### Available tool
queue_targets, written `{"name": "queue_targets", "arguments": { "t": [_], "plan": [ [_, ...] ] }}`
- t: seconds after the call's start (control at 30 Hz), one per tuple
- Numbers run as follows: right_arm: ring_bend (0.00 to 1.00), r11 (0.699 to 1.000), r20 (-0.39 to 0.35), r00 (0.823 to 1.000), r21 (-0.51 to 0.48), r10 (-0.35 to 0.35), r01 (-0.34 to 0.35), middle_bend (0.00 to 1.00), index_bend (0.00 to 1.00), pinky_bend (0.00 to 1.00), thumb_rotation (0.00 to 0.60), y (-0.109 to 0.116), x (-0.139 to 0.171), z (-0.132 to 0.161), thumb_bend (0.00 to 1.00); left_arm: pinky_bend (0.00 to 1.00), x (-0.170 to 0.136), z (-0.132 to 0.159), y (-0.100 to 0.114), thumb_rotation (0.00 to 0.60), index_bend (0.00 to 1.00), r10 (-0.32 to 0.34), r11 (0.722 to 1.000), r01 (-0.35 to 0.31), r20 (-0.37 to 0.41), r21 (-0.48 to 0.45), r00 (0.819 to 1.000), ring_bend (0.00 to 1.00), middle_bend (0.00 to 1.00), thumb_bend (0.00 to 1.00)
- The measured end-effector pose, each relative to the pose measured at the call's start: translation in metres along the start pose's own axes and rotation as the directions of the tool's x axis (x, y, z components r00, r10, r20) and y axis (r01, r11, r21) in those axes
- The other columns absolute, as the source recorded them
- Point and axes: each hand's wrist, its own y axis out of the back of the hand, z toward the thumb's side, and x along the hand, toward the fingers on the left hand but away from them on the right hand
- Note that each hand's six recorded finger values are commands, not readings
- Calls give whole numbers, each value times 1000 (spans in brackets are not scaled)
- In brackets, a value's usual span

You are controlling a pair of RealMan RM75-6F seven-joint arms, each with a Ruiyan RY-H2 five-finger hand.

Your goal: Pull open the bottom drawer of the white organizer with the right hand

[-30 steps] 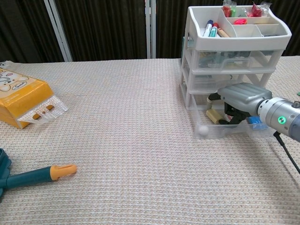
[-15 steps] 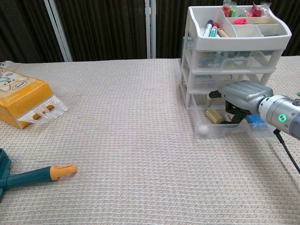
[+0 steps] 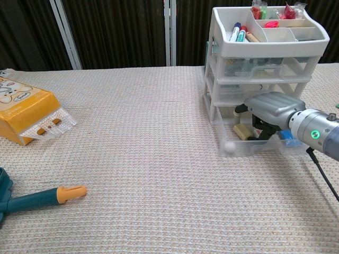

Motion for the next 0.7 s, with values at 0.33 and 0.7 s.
{"name": "queue_targets", "arguments": {
  "t": [0.33,0.7],
  "plan": [
    [994,1000,-1,1000,-11,-7,7,1000,530,742,600,0,2,-1,24,0,0,1,0,600,0,0,1000,0,3,1,1000,0,0,128],
    [994,999,-2,999,-21,-35,35,1000,533,742,600,9,4,-2,28,0,0,2,0,600,0,-1,1000,1,6,0,1000,0,0,128]
  ]
}}
